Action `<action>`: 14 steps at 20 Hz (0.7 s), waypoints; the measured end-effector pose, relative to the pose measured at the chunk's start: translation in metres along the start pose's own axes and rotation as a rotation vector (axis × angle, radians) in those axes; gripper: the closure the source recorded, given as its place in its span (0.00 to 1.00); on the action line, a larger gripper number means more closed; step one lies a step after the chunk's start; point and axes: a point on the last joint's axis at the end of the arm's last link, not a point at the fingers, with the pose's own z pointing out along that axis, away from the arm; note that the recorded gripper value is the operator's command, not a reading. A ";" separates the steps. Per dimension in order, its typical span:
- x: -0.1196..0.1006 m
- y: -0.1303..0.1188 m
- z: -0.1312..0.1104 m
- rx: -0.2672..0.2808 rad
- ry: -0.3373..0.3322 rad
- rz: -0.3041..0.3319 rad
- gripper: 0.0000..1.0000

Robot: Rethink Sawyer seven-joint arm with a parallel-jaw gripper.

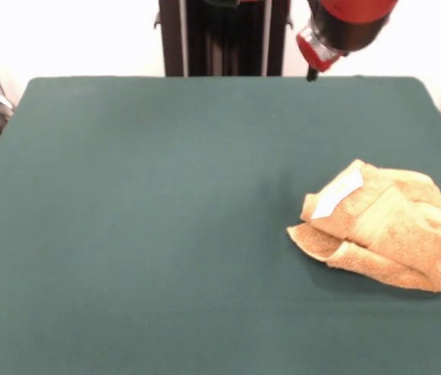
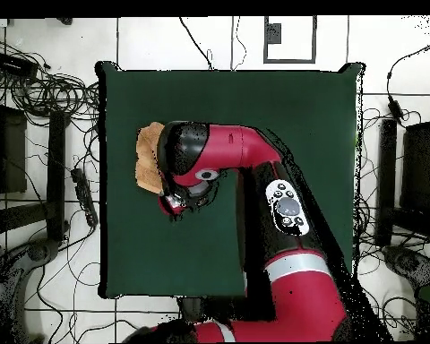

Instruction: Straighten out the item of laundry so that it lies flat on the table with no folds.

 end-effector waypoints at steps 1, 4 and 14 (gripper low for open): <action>-0.002 0.000 0.001 -0.003 -0.007 0.001 0.00; -0.012 -0.003 0.009 -0.008 -0.047 0.004 0.00; -0.040 -0.005 0.036 -0.005 -0.127 0.005 0.00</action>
